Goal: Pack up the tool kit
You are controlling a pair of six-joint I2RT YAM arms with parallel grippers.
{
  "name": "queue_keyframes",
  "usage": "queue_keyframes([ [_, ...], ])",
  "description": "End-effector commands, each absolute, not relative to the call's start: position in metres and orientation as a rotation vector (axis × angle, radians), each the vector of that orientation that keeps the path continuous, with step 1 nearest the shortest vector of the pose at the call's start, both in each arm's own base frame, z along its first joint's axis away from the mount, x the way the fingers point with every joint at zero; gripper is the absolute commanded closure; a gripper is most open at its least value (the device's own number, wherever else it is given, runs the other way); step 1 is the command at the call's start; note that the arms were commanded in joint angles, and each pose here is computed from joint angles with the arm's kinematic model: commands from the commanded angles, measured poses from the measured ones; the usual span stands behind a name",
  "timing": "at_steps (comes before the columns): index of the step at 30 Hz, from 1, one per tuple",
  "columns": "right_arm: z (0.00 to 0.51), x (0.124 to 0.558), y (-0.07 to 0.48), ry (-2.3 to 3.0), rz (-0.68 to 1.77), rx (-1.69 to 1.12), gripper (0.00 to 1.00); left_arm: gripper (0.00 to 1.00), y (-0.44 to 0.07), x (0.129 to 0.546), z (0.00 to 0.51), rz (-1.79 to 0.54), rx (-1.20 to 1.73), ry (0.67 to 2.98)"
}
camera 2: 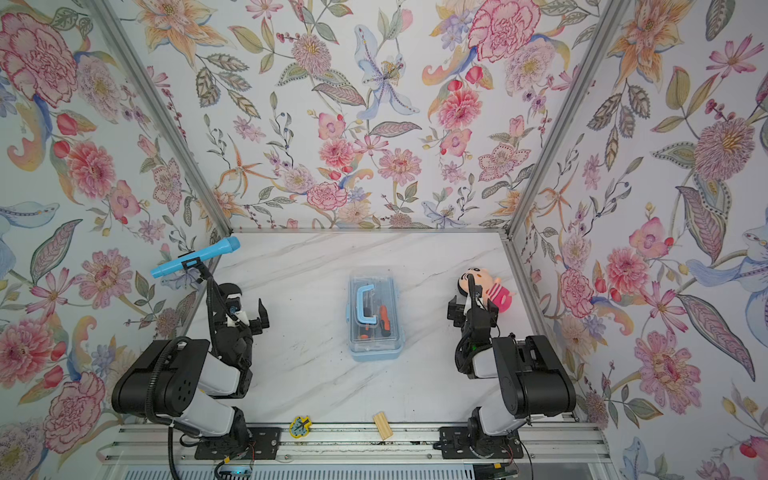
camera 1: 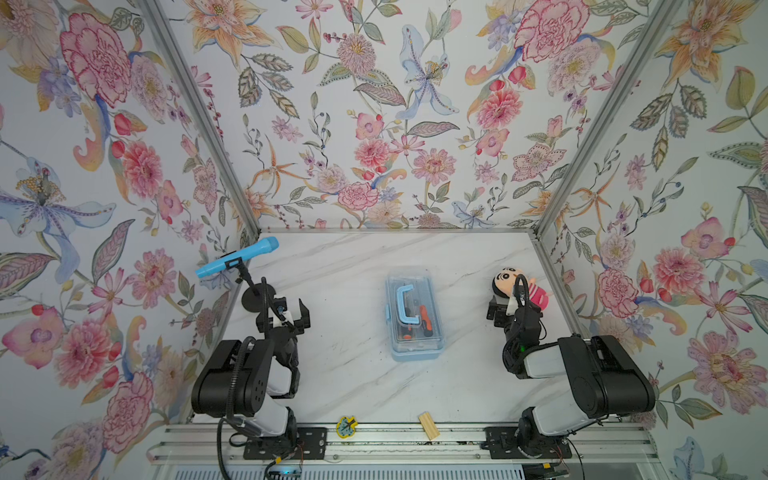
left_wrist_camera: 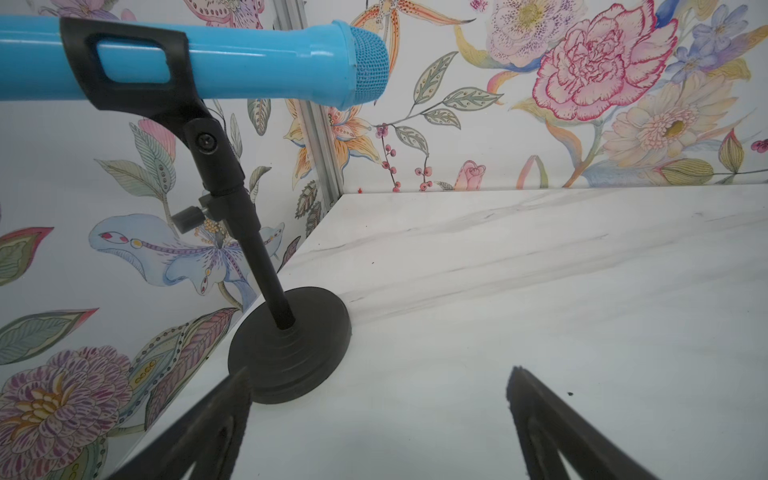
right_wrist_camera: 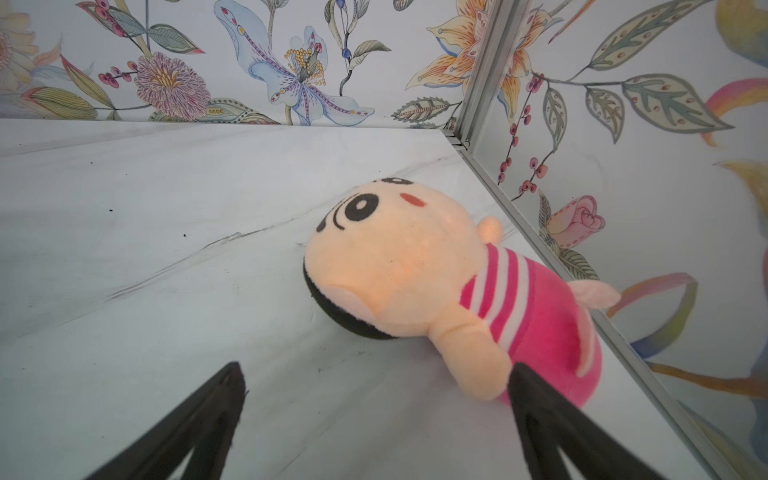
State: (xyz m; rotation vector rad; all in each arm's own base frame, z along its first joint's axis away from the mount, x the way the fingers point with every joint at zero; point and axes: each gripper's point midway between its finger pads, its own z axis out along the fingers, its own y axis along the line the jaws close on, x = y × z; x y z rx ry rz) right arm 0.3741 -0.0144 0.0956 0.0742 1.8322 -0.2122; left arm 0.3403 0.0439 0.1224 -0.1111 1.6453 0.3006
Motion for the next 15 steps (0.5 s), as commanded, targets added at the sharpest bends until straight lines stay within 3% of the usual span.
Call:
queue_keyframes([
  [1,0.109,0.382,-0.010,1.786,-0.155,0.068,0.01,0.01,0.042,0.342,0.151,0.272,-0.125,1.530],
  [15,0.105,0.387,0.003,1.817,-0.039,-0.027,0.01,0.01,0.034,0.359,0.139,0.286,-0.077,1.603],
])
